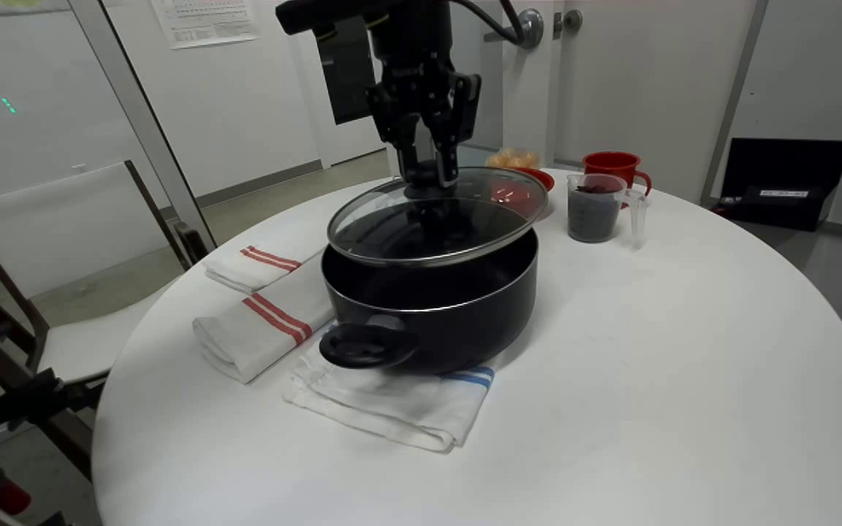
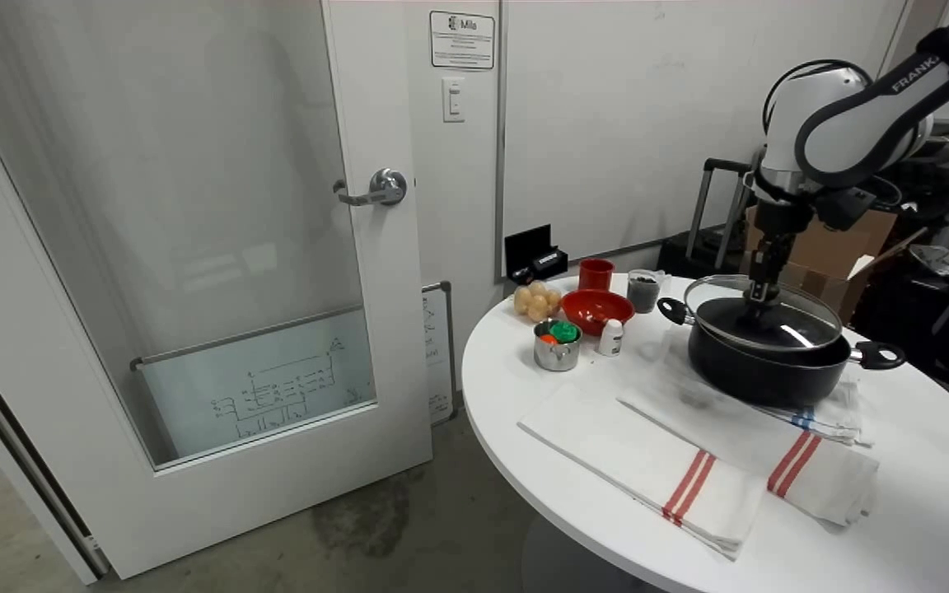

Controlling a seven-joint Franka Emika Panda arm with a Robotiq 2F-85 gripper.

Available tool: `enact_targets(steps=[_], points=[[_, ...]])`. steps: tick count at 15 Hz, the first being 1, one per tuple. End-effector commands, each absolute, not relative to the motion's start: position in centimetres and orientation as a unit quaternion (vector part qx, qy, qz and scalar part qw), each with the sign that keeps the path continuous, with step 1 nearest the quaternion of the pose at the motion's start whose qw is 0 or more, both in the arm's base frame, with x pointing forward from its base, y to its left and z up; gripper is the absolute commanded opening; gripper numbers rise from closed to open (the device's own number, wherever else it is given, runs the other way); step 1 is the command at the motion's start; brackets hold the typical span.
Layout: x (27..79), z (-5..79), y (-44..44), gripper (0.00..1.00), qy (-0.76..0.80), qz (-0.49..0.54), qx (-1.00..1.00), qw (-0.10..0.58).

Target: Put the lid on the black pot

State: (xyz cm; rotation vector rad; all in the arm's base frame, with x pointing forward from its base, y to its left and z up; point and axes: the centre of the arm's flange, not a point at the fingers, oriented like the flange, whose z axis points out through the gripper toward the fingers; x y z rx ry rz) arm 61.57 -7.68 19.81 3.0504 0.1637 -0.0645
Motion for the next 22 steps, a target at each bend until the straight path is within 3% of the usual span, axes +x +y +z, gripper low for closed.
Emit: enact_targets(steps=[1, 22], points=[[61.0, 20.2, -8.4, 0.26, 0.019, -0.014, 0.999, 0.028], [59.6, 18.7, -9.9, 0.26, -0.027, -0.023, 0.999, 0.002]])
